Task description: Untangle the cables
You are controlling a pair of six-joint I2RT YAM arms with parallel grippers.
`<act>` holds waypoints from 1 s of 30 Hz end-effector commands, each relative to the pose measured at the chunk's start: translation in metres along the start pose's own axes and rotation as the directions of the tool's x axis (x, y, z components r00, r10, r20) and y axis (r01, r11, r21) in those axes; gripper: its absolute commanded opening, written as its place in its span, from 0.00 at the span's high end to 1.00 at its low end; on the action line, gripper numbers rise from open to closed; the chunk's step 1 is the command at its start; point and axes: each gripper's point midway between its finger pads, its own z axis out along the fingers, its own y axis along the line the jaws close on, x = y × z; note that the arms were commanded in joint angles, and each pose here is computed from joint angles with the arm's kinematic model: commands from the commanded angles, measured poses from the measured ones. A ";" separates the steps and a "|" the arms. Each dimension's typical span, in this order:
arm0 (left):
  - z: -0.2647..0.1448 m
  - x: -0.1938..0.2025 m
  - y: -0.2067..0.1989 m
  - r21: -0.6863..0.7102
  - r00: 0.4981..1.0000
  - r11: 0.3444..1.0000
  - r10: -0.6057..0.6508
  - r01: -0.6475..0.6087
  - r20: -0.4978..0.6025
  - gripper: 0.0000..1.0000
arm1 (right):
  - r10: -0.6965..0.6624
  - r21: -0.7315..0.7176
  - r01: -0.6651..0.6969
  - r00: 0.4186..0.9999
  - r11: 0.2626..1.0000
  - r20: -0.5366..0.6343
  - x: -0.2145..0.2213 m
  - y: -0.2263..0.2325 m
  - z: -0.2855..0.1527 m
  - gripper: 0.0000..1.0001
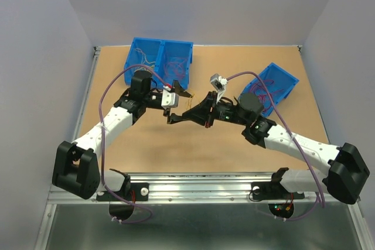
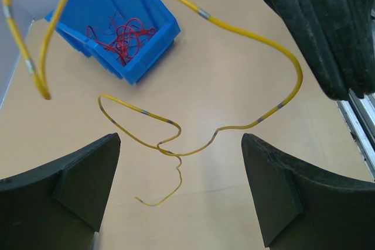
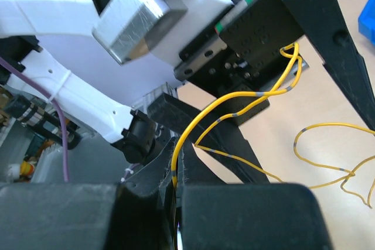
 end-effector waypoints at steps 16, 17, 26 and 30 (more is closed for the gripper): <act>0.003 -0.012 0.009 -0.030 0.999 0.999 -0.031 0.031 0.018 1.00 | -0.063 -0.067 0.072 0.990 0.995 0.127 -0.043 0.020 0.013 0.99; 0.003 -0.011 0.010 -0.034 0.999 0.999 -0.034 0.035 0.016 1.00 | -0.064 -0.060 0.072 0.990 0.996 0.128 -0.042 0.019 0.012 0.98; -0.006 -0.004 0.037 -0.159 0.994 0.982 -0.104 0.105 0.016 1.00 | -0.092 0.045 0.085 0.979 0.995 0.181 -0.034 0.009 -0.015 0.39; -0.027 -0.003 0.068 -0.269 0.979 0.941 -0.196 0.206 0.063 1.00 | -0.097 0.098 0.078 0.974 0.992 0.204 -0.025 0.003 -0.035 0.25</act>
